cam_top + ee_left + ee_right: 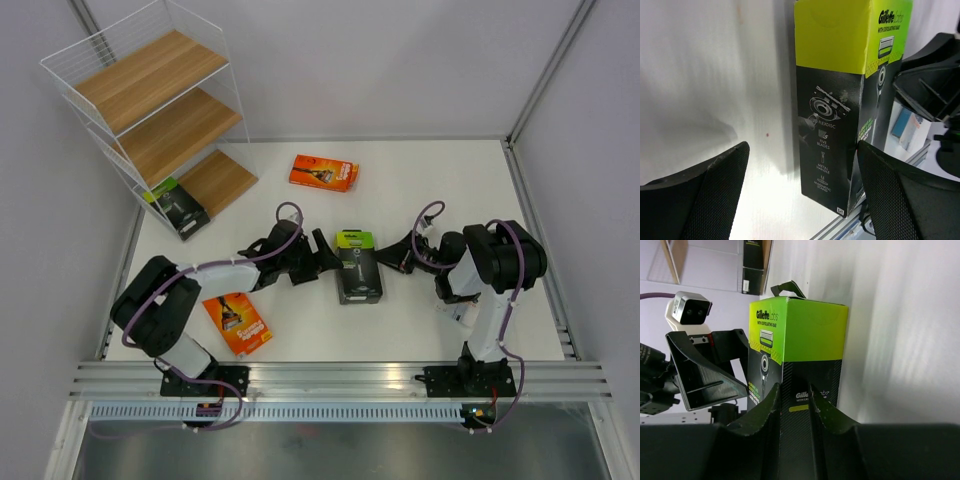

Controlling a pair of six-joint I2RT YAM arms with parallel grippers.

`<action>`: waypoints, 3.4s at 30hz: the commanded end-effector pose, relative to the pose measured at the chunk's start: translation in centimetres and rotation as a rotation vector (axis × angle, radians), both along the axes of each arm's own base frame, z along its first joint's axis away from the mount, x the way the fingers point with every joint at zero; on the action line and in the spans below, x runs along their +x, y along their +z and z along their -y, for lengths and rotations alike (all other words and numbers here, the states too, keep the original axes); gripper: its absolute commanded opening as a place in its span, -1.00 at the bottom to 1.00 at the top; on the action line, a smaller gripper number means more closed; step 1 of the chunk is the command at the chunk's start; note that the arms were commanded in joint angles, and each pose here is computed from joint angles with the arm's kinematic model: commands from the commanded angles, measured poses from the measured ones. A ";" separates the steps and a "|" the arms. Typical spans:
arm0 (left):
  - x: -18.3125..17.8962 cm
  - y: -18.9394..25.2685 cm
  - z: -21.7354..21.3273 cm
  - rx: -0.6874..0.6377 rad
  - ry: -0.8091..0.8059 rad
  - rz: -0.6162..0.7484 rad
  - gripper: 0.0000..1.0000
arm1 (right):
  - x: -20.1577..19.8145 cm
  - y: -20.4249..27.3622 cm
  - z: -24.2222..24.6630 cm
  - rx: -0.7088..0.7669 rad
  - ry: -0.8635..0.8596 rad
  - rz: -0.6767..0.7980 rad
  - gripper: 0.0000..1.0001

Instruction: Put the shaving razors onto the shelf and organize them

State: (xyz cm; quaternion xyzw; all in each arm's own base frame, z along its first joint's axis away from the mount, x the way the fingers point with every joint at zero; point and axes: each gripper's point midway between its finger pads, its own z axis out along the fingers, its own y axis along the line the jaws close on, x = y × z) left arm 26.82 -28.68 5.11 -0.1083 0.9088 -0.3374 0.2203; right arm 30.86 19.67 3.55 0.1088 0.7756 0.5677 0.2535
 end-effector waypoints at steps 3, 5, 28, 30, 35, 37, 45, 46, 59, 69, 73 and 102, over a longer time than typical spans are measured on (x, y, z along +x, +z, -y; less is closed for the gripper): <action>1.0 0.8 1.5 -0.056 -0.018 0.023 0.85 | -3.7 -6.0 2.3 -0.076 -0.075 -0.237 -0.84; 1.0 0.7 1.9 -0.067 -0.028 0.019 0.85 | -3.6 -6.1 2.4 -0.092 -0.068 -0.229 -0.85; 2.2 -0.4 7.3 -0.382 -0.061 0.061 0.58 | -3.7 -6.6 2.6 -0.117 -0.069 -0.243 -0.81; 2.1 -0.5 7.7 -0.366 -0.080 0.060 0.34 | -3.7 -6.6 2.6 -0.119 -0.067 -0.243 -0.79; 2.4 -0.5 6.9 -0.328 -0.036 0.076 -0.26 | -3.2 -5.8 2.7 -0.179 -0.027 -0.238 -0.54; 2.9 -0.3 6.1 -0.316 -0.002 0.094 -0.25 | -2.1 -3.6 3.1 -0.237 -0.010 -0.168 -0.36; 8.8 4.2 -0.6 -0.339 0.149 0.268 -0.24 | 2.5 6.8 6.0 -0.470 -0.132 0.042 0.43; 9.6 5.0 -1.4 -0.346 0.159 0.297 -0.24 | 2.5 7.2 6.0 -0.464 -0.132 0.046 0.46; 17.6 7.1 -14.8 -0.194 0.474 0.433 -0.23 | 0.0 4.5 6.1 -0.474 -0.106 -0.020 0.52; 19.8 7.3 -19.8 -0.066 0.602 0.441 -0.23 | 0.1 3.4 6.0 -0.472 -0.099 -0.053 0.53; 20.5 7.2 -21.5 0.000 0.653 0.437 -0.23 | 0.1 3.2 6.0 -0.469 -0.098 -0.058 0.55; 21.5 6.8 -28.3 0.318 0.746 0.359 0.78 | -1.3 2.0 5.9 -0.456 -0.096 -0.084 0.61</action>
